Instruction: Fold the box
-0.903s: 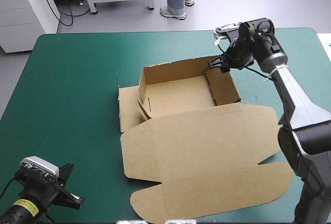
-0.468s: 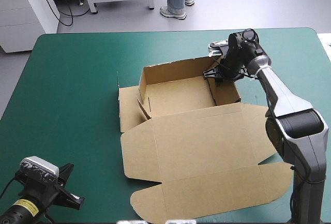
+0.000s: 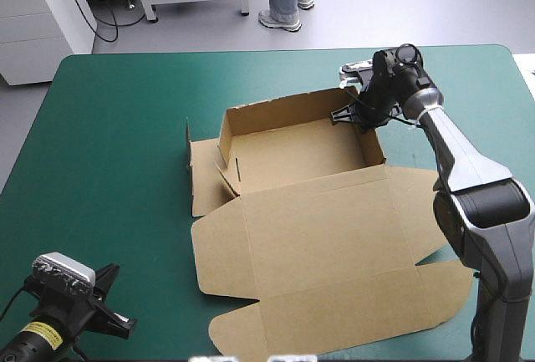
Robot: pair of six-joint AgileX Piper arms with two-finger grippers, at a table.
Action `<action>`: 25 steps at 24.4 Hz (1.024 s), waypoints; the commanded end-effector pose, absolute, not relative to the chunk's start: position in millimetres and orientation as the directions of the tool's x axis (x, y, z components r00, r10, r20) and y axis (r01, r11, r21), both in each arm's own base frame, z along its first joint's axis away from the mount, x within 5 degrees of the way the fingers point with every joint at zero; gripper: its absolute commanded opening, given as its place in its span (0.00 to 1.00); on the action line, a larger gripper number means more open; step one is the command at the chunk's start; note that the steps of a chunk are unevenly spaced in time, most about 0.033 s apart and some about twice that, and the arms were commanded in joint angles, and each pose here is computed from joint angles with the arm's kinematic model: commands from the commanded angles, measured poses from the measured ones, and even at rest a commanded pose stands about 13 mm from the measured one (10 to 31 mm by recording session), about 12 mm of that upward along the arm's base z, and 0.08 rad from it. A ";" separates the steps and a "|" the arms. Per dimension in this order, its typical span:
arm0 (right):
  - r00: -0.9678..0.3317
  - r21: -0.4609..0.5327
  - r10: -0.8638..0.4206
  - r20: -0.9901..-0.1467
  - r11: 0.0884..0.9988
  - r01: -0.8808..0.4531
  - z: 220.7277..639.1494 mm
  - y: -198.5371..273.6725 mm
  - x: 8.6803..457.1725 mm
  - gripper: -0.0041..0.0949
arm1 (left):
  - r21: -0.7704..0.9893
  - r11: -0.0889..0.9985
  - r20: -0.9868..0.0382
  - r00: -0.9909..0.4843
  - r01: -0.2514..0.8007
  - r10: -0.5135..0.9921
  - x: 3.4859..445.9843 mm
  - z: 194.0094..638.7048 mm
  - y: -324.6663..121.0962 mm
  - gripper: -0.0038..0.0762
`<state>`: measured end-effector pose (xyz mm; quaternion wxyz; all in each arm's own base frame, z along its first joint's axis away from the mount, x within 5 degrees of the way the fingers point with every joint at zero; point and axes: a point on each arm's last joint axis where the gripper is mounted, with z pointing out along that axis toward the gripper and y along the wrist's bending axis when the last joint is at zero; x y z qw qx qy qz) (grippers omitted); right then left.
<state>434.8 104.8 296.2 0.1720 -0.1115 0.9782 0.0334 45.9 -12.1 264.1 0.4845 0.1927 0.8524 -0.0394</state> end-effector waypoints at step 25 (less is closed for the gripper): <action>-0.590 -0.076 -0.170 -0.789 0.981 -0.181 511.1 53.5 265.8 0.02 | -0.034 0.927 -0.948 -0.305 0.373 0.088 52.9 292.5 -22.6 0.64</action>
